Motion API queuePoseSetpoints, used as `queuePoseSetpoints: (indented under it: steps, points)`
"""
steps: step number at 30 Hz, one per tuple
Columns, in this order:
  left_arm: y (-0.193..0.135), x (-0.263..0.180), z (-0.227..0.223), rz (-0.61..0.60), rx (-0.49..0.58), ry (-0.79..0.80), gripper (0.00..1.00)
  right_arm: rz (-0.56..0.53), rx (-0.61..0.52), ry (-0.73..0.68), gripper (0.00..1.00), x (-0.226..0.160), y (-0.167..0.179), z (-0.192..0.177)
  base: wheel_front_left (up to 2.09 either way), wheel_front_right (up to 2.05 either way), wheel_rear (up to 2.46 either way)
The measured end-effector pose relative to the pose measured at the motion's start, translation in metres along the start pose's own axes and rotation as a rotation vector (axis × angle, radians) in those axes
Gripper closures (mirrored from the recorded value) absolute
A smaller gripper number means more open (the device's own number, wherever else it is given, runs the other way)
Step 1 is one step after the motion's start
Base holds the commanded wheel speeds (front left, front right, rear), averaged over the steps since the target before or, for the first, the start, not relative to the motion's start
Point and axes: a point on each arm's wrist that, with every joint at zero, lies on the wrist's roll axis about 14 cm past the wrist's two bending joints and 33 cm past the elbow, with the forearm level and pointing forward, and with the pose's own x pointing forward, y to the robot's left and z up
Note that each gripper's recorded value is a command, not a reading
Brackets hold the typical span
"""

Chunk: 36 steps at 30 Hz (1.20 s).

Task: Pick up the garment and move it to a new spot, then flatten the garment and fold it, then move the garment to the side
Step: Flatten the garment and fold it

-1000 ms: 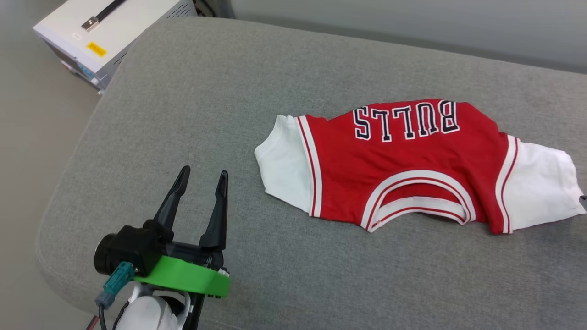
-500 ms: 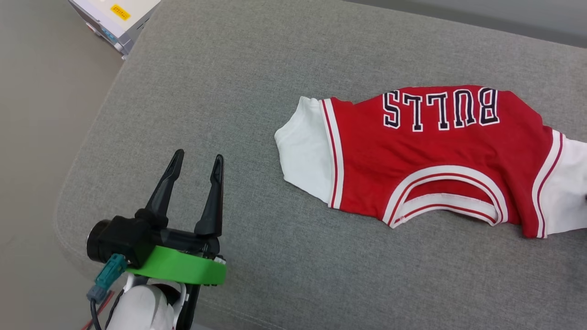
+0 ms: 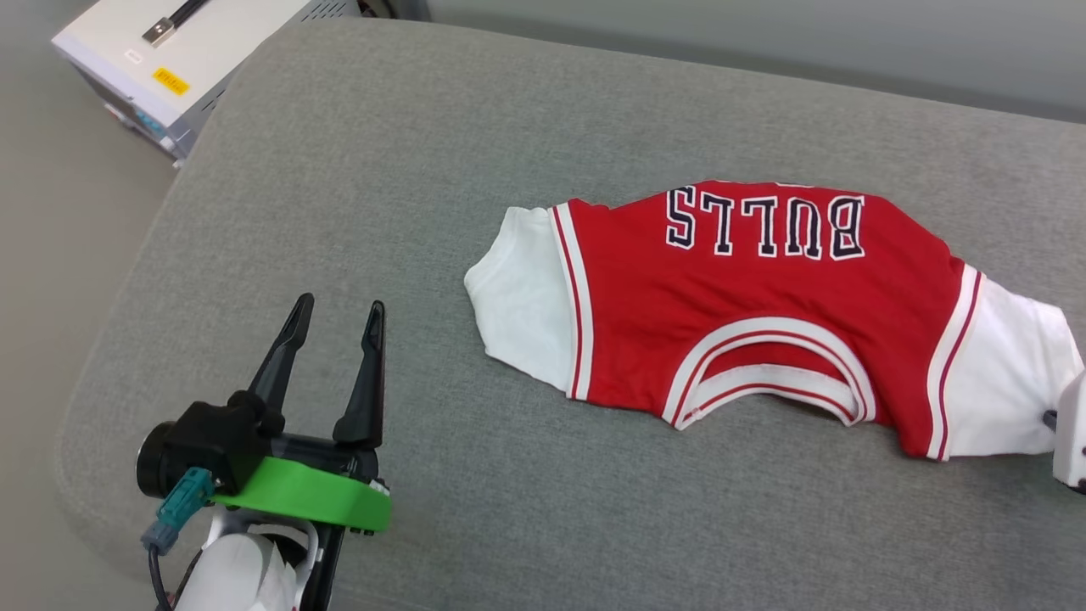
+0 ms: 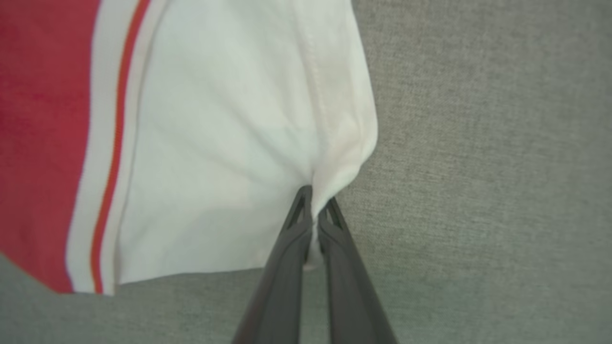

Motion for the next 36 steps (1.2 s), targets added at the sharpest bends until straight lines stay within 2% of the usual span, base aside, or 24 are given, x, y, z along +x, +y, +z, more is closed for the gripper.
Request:
queuePoseSetpoints:
  steps: [6,17,29,36]
  points:
    - [-0.026,0.007,-0.016,-0.111,-0.052,0.095,0.0,-0.074,0.007,-0.019,1.0,-0.034,-0.032,-0.02,0.0,0.0,0.0]
    - [-0.058,0.036,-0.054,-0.291,-0.006,0.367,0.0,-0.155,0.029,-0.079,1.0,-0.082,-0.062,-0.034,0.0,0.0,0.0]
    - [-0.075,0.063,-0.135,-0.347,0.035,0.781,0.0,-0.137,0.082,-0.027,1.0,-0.07,-0.06,-0.052,0.0,0.0,0.0]
    - [-0.07,0.071,-0.17,-0.346,0.109,0.913,0.0,-0.138,0.085,0.008,1.0,-0.06,-0.06,-0.058,0.0,0.0,0.0]
